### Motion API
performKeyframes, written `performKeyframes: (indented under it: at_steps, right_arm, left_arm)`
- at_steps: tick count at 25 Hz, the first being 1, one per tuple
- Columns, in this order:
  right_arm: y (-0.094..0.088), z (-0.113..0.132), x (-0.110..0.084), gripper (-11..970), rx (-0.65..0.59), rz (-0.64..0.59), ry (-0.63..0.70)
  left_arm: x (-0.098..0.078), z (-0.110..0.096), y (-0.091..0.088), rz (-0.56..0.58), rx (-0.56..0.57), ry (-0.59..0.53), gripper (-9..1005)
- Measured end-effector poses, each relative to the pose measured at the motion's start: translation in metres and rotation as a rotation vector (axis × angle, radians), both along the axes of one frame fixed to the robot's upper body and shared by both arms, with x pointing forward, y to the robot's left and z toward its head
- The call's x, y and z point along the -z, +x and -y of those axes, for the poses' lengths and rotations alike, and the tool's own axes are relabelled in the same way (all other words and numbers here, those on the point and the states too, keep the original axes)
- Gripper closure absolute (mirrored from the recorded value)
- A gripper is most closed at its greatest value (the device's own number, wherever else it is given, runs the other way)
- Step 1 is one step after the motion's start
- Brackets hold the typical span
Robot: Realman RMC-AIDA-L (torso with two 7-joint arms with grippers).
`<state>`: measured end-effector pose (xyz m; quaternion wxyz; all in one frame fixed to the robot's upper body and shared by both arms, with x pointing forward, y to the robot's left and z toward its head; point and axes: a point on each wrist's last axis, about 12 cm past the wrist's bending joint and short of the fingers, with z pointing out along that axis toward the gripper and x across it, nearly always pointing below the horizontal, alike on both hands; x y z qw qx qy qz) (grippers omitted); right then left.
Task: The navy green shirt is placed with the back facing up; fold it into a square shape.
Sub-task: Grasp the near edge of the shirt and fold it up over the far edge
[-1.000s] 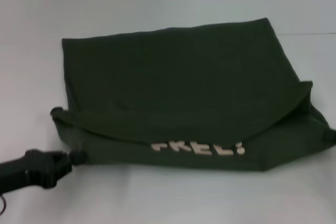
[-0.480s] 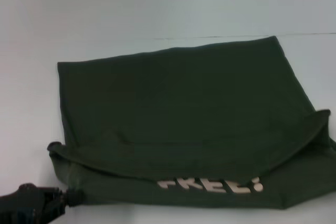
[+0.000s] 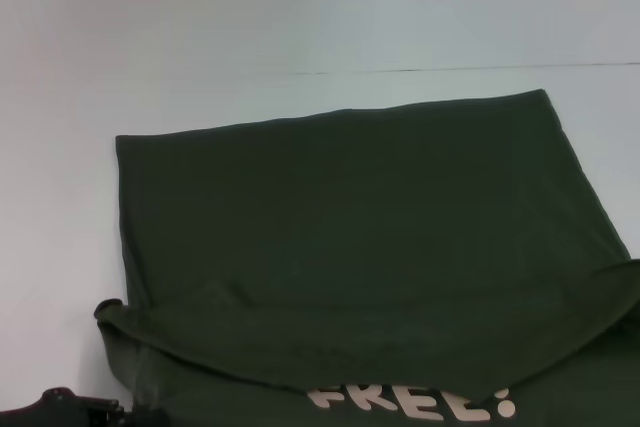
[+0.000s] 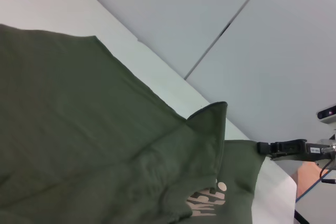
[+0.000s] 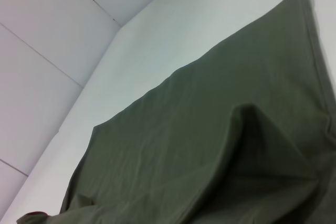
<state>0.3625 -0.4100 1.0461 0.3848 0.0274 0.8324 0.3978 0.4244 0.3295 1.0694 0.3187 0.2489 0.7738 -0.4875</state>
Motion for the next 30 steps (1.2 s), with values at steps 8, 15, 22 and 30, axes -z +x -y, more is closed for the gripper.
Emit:
performKeyframes:
  at_steps: [8,15,22,30]
  right_arm:
    - [0.003,-0.005,0.001,911,0.016,0.028,0.018]
    - [0.026,-0.001,-0.014,908,0.028,0.127,0.039]
    - [0.082,0.005,-0.040,905,0.022,0.208,0.035]
    - [0.163,-0.010,-0.049,902,0.046,0.221,-0.024]
  left_arm:
    - [-0.004,0.000,0.011,0.015,0.003,0.017,997]
    - [-0.023,-0.004,0.044,0.102,-0.031,0.019,996]
    - [-0.044,0.009,0.099,0.193,-0.036,0.062,995]
    - [-0.057,0.021,0.154,0.257,-0.155,0.144,994]
